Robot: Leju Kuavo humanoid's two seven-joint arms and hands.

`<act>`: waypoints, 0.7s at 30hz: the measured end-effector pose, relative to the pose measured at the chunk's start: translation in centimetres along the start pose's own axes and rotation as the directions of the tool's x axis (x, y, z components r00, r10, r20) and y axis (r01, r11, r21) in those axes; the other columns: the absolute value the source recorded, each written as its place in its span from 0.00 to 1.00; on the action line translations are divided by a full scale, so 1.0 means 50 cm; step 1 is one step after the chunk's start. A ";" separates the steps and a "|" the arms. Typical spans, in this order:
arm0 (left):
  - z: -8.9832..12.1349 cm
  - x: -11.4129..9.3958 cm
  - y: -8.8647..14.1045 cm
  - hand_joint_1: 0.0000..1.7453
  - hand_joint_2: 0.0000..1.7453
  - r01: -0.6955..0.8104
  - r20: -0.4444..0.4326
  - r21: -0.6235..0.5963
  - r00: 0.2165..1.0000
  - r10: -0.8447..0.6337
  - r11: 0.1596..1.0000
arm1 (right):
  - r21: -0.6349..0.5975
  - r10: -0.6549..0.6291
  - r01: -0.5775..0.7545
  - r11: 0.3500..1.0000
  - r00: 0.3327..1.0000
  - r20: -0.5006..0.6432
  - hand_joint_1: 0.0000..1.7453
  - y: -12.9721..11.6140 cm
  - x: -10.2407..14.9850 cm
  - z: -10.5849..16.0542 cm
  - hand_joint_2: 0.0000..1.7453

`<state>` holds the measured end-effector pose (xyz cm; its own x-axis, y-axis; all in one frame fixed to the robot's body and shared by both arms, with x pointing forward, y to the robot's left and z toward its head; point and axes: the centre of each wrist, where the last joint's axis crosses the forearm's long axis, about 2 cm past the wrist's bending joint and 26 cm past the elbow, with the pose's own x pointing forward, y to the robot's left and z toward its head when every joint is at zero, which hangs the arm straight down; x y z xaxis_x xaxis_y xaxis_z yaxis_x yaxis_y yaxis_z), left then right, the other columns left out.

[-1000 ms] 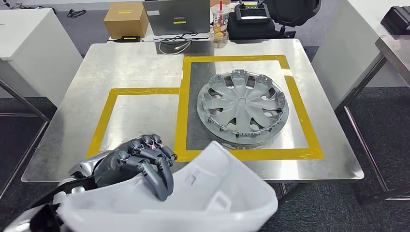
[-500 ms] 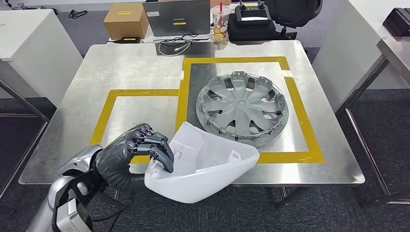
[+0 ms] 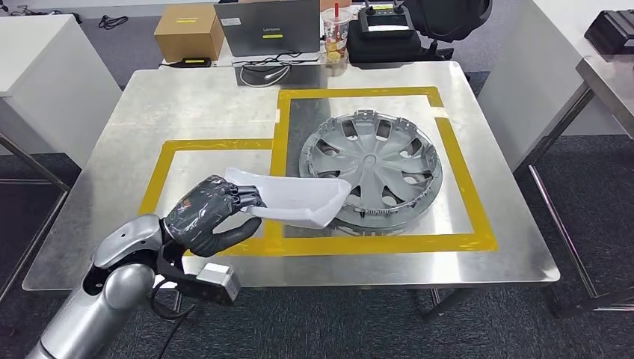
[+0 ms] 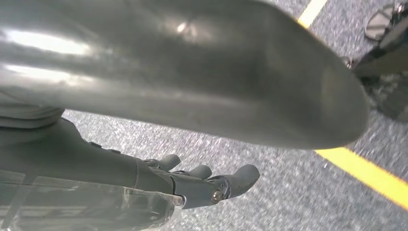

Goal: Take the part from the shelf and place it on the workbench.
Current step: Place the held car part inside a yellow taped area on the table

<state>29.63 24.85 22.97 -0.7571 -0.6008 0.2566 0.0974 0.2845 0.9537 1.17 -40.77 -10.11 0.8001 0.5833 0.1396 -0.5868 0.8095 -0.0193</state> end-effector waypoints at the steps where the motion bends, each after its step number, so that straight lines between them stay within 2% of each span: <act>1: 0.003 -0.015 -0.015 1.00 1.00 0.048 -0.061 -0.037 0.997 -0.051 0.998 | 0.002 0.003 -0.003 1.000 1.000 0.000 0.00 0.001 0.001 0.000 0.00; 4: 0.011 -0.065 -0.071 1.00 1.00 0.148 -0.223 -0.160 0.958 -0.182 0.976 | 0.001 0.013 -0.013 1.000 1.000 0.003 0.00 -0.002 0.002 0.000 0.00; 9: 0.044 -0.130 -0.155 1.00 1.00 0.098 -0.374 -0.264 0.906 -0.196 0.960 | -0.004 0.034 -0.034 0.999 0.999 0.003 0.00 -0.010 0.001 0.002 0.00; 14: 0.057 -0.151 -0.159 1.00 1.00 0.057 -0.462 -0.263 0.869 -0.178 0.963 | -0.005 0.062 -0.062 0.998 0.998 0.003 0.00 -0.020 0.007 0.002 0.00; 20: 0.065 -0.159 -0.163 1.00 1.00 0.060 -0.520 -0.244 0.834 -0.183 0.968 | 0.002 0.083 -0.083 0.997 0.996 0.012 0.00 -0.025 0.021 0.000 0.00; 21: 0.067 -0.158 -0.167 0.75 1.00 0.058 -0.527 -0.235 0.831 -0.177 0.970 | 0.003 0.084 -0.085 0.996 0.996 0.013 0.00 -0.024 0.023 0.000 0.00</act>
<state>32.65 29.72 12.46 -0.3055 -0.9437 0.1271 0.2027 0.0659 0.9770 2.81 -41.08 -9.93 0.7461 0.6487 0.1500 -0.6527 0.7571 -0.0278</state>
